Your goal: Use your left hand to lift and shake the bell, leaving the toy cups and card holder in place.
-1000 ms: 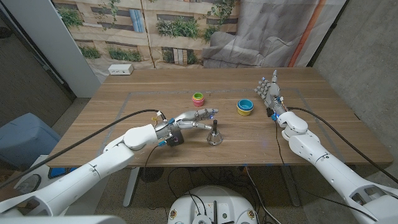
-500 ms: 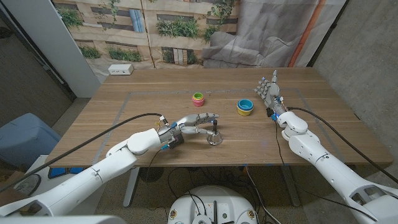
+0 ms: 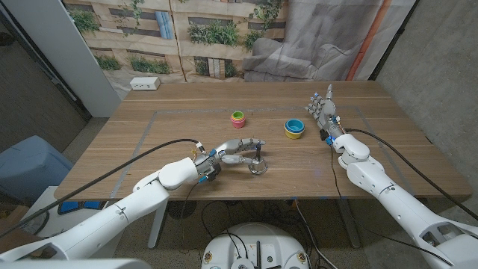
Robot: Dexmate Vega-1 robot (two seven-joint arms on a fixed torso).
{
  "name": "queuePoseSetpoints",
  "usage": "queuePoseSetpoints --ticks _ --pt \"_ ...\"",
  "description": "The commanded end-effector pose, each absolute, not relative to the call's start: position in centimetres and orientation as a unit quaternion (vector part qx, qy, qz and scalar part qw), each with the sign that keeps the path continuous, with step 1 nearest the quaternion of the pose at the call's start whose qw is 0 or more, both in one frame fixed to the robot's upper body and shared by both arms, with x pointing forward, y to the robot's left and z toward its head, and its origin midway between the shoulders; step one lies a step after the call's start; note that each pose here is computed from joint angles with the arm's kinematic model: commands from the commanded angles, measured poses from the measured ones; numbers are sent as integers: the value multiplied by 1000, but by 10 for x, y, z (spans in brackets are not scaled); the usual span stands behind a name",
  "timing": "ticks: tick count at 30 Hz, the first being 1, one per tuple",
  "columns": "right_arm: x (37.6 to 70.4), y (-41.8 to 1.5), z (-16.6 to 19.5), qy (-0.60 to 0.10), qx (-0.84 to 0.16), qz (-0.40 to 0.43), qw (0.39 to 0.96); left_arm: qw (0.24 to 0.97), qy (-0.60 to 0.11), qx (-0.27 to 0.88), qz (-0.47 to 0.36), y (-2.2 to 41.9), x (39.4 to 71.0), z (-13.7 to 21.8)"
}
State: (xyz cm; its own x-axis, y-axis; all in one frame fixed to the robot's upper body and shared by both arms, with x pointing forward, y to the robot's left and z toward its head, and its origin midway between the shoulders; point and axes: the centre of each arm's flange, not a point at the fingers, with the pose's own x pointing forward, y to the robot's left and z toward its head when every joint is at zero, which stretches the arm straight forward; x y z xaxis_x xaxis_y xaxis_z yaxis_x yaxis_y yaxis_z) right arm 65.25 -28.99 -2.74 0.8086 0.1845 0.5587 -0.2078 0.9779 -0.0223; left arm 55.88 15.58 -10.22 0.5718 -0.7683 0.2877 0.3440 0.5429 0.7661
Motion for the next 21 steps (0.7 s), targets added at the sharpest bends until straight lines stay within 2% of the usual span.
queuePoseSetpoints --ticks 1,11,21 --pt "652 -290 -27 -292 20 104 951 829 -325 330 -312 150 557 -108" --pt "653 -290 -27 -292 20 104 951 846 -345 318 -254 159 555 -108" --pt "653 -291 -27 -292 20 104 951 851 -350 309 -243 154 557 -109"
